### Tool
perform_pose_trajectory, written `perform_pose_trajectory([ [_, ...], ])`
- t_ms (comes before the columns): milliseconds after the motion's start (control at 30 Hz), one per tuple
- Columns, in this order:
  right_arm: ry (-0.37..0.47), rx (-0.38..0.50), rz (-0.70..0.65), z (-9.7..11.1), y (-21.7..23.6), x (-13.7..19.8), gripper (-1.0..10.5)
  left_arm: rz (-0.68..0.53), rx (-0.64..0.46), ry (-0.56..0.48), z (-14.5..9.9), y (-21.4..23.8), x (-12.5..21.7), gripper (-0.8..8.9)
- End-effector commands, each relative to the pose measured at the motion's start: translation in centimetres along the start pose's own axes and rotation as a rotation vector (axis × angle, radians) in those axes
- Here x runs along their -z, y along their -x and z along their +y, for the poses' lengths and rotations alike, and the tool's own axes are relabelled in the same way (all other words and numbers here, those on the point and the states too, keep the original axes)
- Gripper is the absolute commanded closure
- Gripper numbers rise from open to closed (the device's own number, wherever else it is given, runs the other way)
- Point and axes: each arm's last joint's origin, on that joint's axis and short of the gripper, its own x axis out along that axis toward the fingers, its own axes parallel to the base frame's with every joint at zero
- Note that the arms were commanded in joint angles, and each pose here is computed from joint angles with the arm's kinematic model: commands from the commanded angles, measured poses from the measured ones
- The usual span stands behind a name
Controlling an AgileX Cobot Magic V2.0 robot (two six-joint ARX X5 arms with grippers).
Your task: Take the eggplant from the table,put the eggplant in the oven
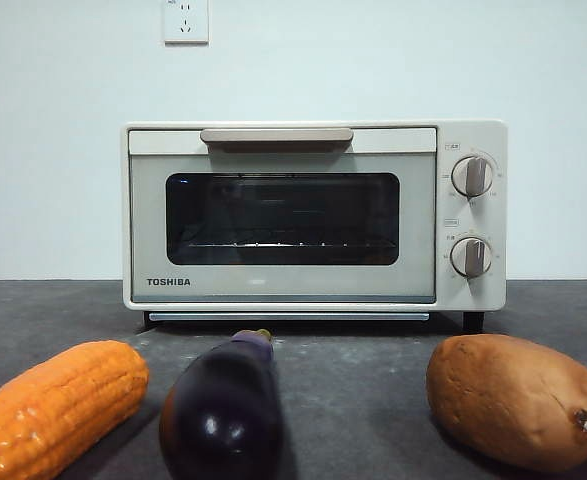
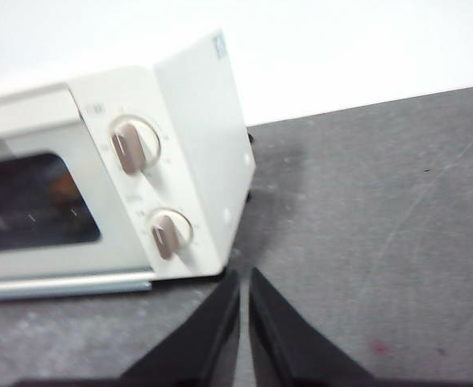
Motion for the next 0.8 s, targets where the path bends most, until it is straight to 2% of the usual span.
perform_pose_trajectory([
  [33, -0.102, -0.013, -0.015, 0.2, 0.1, -0.4, 9.4, 0.011, -0.004, 0.04, 0.2, -0.1, 0.4, 8.07],
  [400, -0.105, -0.03, -0.034, 1.6, 1.3, -4.4, 9.4, 0.075, -0.039, 0.06, -1.4, 0.5, -2.6, 8.07],
  [633, -0.116, -0.007, 0.056, 2.8, 1.5, -8.3, 9.4, 0.098, -0.038, 0.045, -2.8, -0.1, -5.5, 8.07],
  [800, -0.113, -0.044, 0.138, 3.6, 0.8, -11.1, 9.4, 0.157, -0.023, 0.008, -3.8, -0.9, -7.7, 8.07],
])
